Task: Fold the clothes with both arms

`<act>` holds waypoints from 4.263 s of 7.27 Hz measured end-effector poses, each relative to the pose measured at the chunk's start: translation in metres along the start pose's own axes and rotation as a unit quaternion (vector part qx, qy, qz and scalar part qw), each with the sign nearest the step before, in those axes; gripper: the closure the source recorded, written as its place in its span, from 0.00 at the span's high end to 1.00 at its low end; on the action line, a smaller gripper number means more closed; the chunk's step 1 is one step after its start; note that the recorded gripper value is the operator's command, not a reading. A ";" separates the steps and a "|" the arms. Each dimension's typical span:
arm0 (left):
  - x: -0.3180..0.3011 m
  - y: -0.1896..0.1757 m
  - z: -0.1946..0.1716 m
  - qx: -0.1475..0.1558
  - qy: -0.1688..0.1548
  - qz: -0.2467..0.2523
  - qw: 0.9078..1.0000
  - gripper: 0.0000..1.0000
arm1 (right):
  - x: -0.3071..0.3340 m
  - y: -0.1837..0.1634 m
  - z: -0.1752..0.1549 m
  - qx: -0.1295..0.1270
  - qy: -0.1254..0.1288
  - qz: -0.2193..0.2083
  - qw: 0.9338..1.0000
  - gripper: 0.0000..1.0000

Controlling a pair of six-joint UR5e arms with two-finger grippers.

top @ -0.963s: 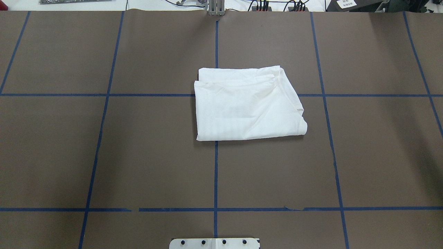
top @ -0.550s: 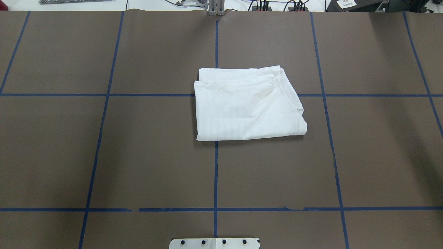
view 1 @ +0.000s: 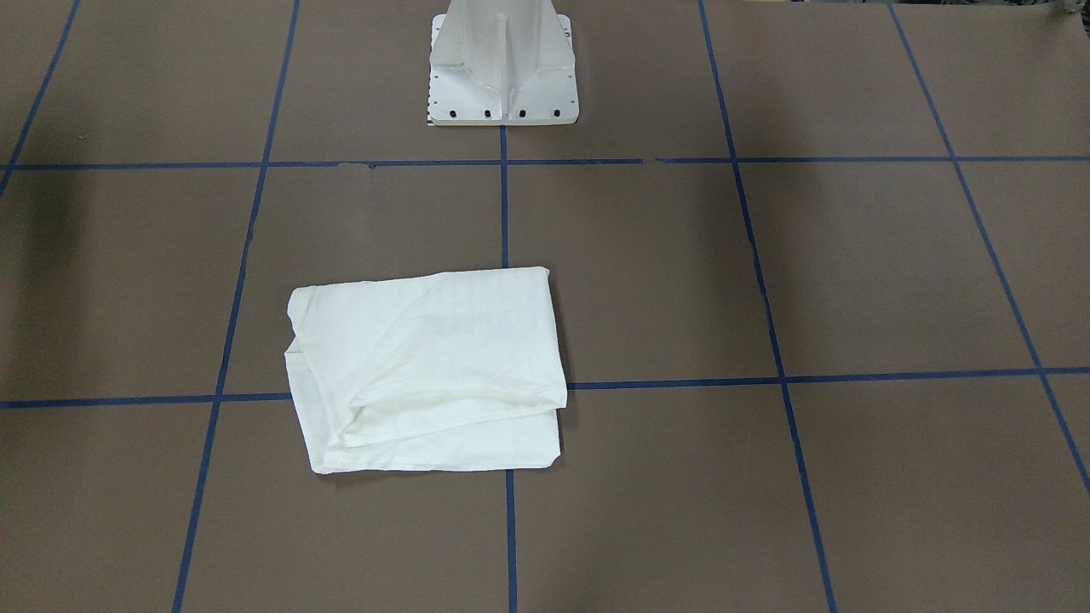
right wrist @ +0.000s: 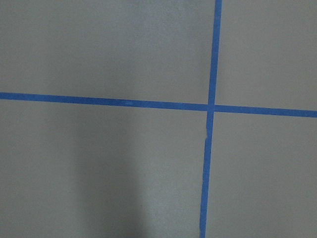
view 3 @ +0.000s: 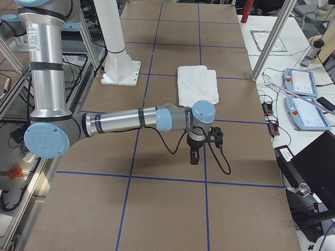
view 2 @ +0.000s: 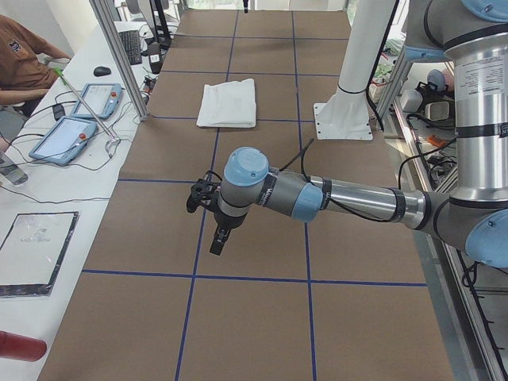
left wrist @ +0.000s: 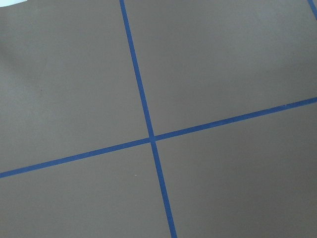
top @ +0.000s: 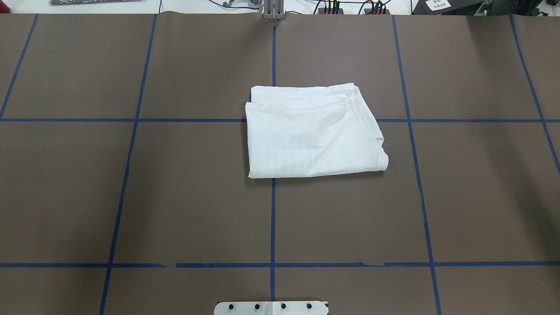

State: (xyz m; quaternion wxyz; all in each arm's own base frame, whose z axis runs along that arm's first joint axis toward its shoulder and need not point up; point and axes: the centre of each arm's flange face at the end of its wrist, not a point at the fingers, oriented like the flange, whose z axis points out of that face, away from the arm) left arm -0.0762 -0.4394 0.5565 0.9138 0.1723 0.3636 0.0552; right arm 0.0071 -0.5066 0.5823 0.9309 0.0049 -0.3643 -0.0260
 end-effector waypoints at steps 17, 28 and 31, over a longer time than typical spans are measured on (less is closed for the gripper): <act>0.004 -0.003 -0.005 0.009 0.000 0.010 1.000 0.99 | 0.001 0.003 0.001 -0.002 -0.005 0.001 1.000 1.00; 0.007 -0.004 -0.008 0.012 0.001 0.012 1.000 0.99 | -0.003 0.000 -0.003 0.002 -0.006 -0.003 1.000 1.00; 0.007 -0.004 -0.007 0.012 0.001 0.012 1.000 0.99 | -0.003 0.000 -0.002 0.001 -0.005 -0.003 1.000 1.00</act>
